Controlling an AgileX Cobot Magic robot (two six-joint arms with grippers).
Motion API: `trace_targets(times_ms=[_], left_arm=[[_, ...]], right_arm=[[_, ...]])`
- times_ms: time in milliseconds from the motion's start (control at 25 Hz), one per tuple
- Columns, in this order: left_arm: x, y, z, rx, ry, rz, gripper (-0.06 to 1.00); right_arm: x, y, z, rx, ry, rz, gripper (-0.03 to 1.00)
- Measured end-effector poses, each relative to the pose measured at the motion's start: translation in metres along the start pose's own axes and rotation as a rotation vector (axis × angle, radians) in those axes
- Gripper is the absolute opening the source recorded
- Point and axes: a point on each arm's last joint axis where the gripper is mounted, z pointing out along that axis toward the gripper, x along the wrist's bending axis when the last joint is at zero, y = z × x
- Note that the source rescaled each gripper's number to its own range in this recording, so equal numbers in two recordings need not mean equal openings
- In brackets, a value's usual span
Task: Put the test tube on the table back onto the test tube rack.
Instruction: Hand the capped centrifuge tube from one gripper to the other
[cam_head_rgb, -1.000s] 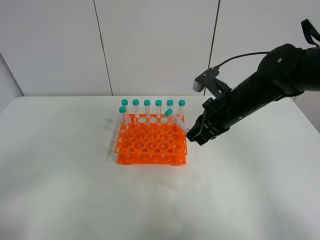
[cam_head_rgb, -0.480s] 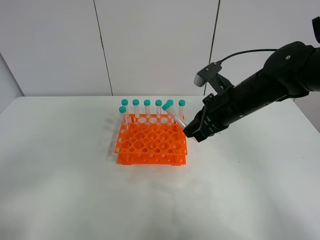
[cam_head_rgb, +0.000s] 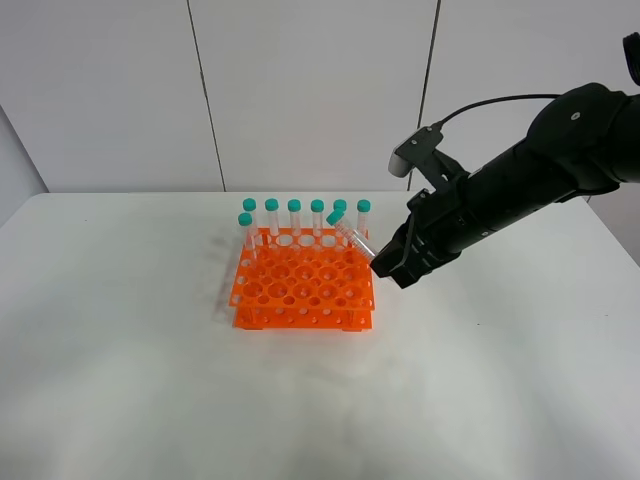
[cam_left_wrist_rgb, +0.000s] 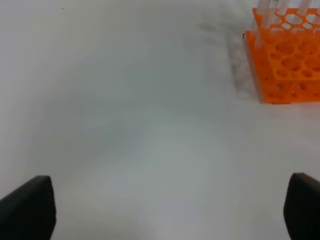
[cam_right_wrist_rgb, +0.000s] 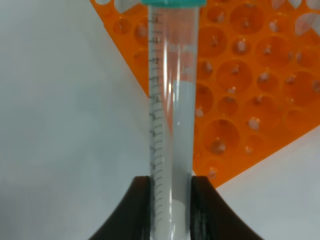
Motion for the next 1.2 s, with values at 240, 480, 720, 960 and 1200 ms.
trace_targets(times_ms=[240, 480, 720, 960, 1200], left_arm=[[0.0, 0.038, -0.002, -0.043, 0.002, 0.007, 1.0], [0.002, 0.117, 0.034, -0.036, 0.006, 0.066, 1.0], [0.0, 0.158, 0.1, 0.069, -0.063, 0.041, 1.0], [-0.011, 0.16, 0.161, 0.175, -0.227, 0.002, 1.0], [-0.027, 0.159, 0.204, 0.186, -0.435, -0.07, 1.0]], right_arm=[[0.0, 0.0, 0.0, 0.001, -0.002, -0.002, 0.01], [0.0, 0.0, 0.0, -0.001, -0.004, -0.002, 0.01], [0.0, 0.0, 0.0, -0.001, -0.004, -0.008, 0.01], [0.012, 0.005, 0.005, -0.003, 0.018, -0.15, 0.01], [0.018, 0.008, 0.007, -0.004, 0.029, -0.184, 0.01]])
